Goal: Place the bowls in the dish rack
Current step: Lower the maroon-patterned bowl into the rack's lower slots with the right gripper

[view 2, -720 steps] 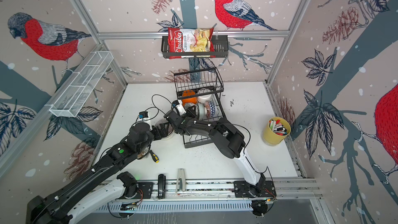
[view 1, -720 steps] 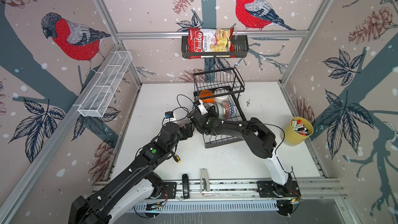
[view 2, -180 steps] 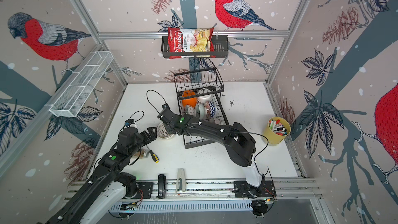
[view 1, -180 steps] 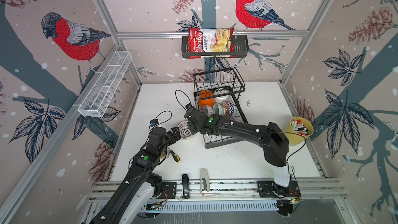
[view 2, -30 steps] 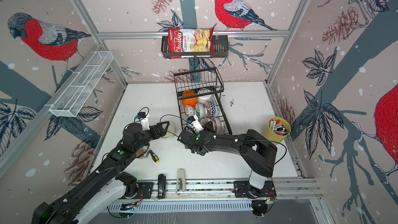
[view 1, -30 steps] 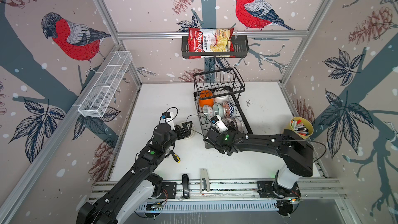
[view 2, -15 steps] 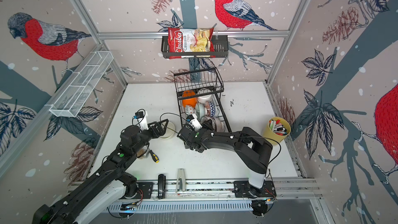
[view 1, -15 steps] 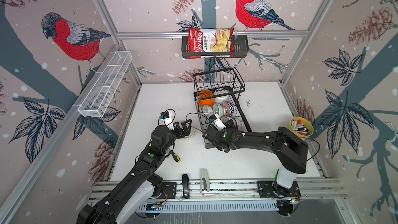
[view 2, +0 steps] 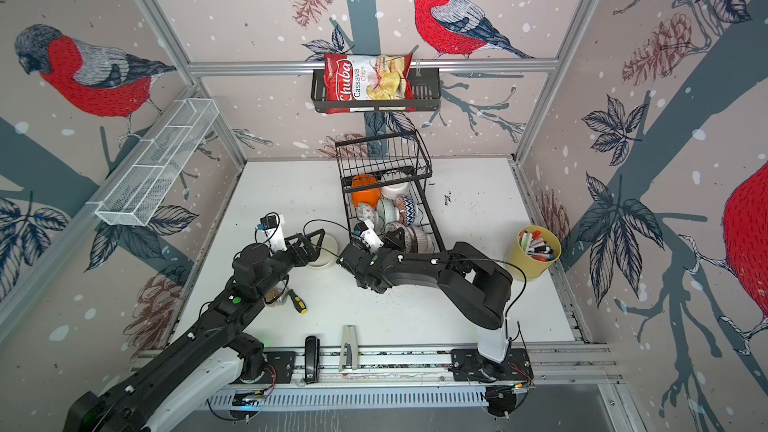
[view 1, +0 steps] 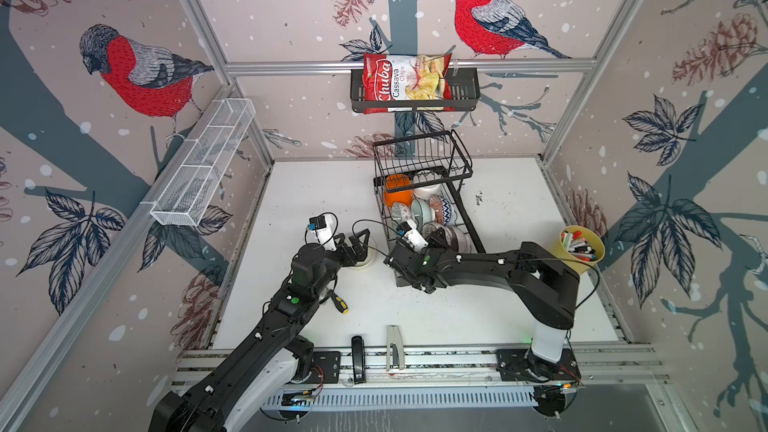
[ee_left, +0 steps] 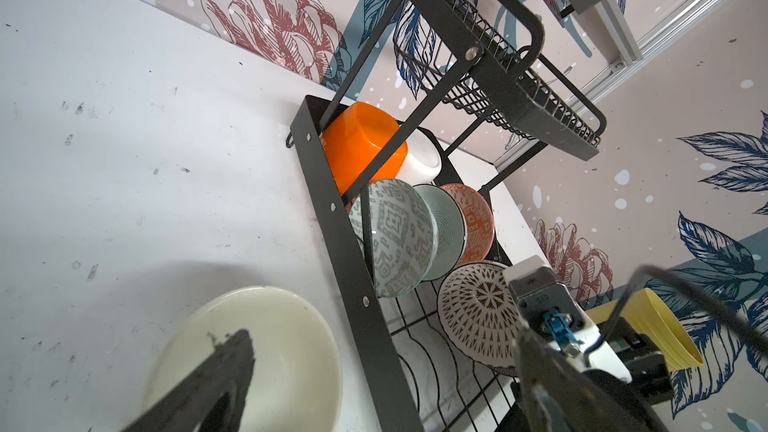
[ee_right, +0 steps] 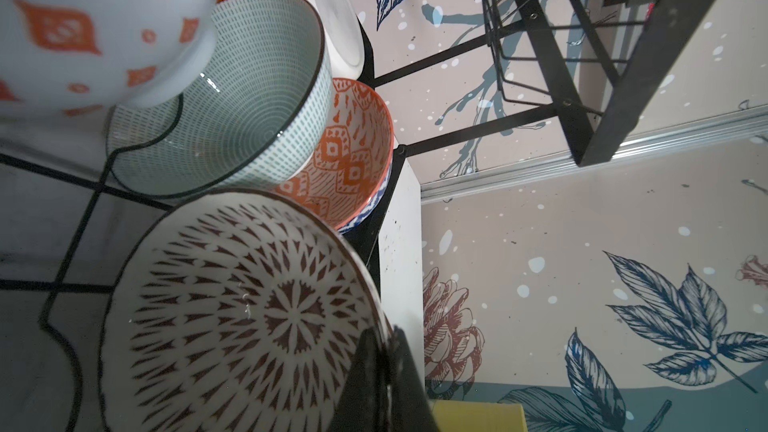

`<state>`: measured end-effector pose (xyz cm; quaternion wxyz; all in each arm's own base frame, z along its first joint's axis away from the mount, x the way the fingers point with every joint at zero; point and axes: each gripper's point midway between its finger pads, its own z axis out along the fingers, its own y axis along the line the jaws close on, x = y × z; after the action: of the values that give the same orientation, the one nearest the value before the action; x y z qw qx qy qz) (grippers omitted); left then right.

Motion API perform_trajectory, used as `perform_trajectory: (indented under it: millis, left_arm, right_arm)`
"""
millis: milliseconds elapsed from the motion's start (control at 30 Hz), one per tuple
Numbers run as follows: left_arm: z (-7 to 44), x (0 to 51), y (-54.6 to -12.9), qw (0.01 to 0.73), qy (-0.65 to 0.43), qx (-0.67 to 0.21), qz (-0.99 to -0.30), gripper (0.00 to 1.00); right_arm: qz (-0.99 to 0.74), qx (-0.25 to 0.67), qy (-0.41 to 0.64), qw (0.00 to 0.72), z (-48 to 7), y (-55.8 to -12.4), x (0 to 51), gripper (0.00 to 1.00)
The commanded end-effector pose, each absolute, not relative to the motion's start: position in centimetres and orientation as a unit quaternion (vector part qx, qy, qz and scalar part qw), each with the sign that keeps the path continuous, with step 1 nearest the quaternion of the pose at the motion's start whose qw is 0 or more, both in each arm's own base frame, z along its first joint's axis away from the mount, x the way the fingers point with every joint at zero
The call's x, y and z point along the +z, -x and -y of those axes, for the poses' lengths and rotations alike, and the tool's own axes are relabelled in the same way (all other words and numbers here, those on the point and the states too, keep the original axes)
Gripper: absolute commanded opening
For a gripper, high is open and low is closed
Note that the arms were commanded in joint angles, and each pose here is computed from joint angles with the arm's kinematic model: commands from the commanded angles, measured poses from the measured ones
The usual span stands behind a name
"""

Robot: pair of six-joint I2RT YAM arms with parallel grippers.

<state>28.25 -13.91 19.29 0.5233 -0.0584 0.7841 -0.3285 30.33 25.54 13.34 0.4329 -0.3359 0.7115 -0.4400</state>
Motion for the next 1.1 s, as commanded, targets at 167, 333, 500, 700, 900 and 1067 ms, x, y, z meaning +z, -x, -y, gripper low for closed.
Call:
perform_trajectory:
  millis: [167,333,500,700,900,1067]
  left_arm:
    - [13.6,20.4,-28.5,0.545,0.053,-0.333,-0.767,0.97]
    - [13.3,20.5,-28.5,0.548,0.056,-0.332,-0.766,0.97]
    - [13.1,20.3,-28.3,0.547,0.058,-0.332,-0.766,0.97]
    - [12.8,20.3,-28.2,0.549,0.061,-0.332,-0.765,0.97]
    - [12.7,20.3,-28.1,0.549,0.062,-0.333,-0.764,0.97]
    - [12.6,20.2,-28.1,0.548,0.064,-0.332,-0.765,0.97]
  right_arm:
    - [-0.7,-0.449,0.375,0.409,-26.6,-29.3,11.1,0.0]
    - [-0.692,-0.452,0.398,0.398,-27.2,-28.5,9.7,0.0]
    - [-0.693,-0.448,0.414,0.384,-27.5,-27.6,8.2,0.0]
    - [-0.7,-0.435,0.421,0.378,-28.2,-26.7,7.4,0.01]
    - [-0.711,-0.417,0.422,0.378,-29.2,-26.1,7.2,0.06]
    - [-0.72,-0.402,0.417,0.383,-29.9,-26.0,7.8,0.11]
